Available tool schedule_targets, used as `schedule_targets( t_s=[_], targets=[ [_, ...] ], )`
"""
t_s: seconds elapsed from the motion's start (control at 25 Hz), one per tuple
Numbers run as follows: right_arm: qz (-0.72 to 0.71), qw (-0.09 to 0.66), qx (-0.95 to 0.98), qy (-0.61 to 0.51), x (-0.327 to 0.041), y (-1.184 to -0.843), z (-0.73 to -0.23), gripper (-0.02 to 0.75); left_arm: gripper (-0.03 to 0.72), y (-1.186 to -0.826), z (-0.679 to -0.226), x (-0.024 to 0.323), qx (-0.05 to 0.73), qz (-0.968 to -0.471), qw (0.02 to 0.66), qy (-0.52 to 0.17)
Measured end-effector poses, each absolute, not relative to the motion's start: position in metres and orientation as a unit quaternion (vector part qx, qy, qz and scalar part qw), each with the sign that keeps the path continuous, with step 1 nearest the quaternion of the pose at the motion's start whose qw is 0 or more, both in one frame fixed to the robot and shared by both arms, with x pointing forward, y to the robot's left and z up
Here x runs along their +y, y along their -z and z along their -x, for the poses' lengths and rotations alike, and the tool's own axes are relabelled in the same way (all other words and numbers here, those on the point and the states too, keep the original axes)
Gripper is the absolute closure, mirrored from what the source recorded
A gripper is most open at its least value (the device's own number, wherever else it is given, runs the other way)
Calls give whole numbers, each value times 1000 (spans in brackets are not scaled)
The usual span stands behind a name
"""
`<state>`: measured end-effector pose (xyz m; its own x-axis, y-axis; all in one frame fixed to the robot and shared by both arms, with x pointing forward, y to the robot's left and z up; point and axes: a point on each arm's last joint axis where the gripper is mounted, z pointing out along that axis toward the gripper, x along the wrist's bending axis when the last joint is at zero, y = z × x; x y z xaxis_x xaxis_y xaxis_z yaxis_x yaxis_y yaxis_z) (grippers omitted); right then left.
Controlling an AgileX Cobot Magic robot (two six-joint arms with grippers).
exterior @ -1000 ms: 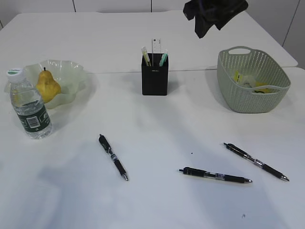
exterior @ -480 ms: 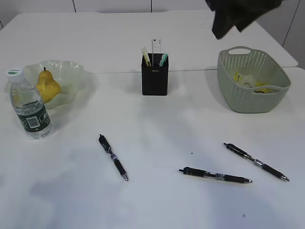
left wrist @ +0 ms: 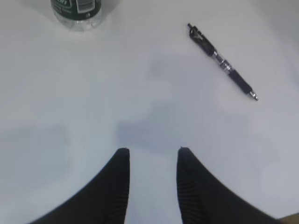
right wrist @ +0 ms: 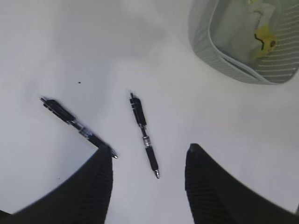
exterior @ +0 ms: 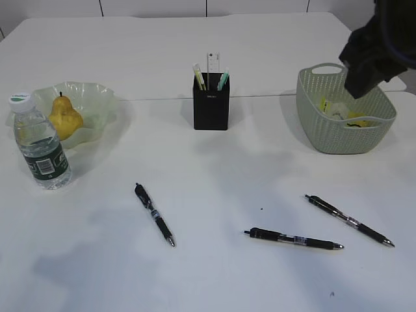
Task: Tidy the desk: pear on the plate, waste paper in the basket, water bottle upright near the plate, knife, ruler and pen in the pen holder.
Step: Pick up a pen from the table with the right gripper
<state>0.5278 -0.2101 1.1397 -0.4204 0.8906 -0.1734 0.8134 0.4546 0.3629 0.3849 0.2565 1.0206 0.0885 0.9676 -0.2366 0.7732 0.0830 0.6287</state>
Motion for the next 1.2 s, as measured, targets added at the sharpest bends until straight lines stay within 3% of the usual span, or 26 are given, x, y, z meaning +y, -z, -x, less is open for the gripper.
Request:
schedule_targets(
  t_s=[0.32, 0.88, 1.2],
  targets=[
    [-493, 192, 847, -53, -220, -1117, -527, 331, 447, -1013, -375, 258, 670, -679, 277, -113],
    [-473, 136, 871, 7, -204, -1027, -569, 331, 449, -1012, -373, 258, 672, -682, 269, -104],
    [-481, 130, 867, -13, -200, -1022, -573, 332, 449, -1011, -371, 258, 670, -690, 257, -99]
  ],
)
